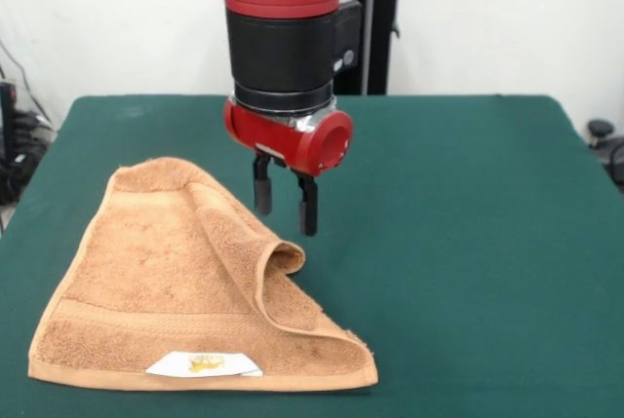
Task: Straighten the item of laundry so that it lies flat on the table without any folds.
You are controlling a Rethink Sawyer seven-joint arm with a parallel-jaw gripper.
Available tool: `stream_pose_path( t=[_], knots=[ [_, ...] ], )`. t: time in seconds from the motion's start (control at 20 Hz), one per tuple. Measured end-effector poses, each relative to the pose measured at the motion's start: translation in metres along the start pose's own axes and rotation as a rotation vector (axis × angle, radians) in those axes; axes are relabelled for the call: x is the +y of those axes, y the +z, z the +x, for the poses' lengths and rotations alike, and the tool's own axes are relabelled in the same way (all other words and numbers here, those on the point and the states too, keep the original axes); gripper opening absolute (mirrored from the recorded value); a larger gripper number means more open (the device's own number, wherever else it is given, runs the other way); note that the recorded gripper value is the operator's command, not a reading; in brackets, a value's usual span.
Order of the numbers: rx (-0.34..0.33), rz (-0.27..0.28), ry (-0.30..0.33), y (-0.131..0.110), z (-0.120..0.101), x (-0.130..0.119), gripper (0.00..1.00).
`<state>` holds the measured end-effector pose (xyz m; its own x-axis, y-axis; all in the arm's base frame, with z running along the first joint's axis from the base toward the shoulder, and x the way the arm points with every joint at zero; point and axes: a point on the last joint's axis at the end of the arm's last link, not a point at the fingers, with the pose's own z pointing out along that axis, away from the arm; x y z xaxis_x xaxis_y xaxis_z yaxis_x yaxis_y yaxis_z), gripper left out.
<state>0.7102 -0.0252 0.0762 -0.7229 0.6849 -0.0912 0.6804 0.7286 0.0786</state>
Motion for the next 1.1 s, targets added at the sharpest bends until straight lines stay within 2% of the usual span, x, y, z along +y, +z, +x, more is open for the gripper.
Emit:
stream_pose_path(
  t=[0.25, 1.1],
  knots=[
    [-0.001, -0.002, 0.001, 0.009, 0.002, -0.002, 1.00],
    [-0.030, -0.017, 0.010, 0.013, -0.005, -0.005, 1.00]
  ],
)
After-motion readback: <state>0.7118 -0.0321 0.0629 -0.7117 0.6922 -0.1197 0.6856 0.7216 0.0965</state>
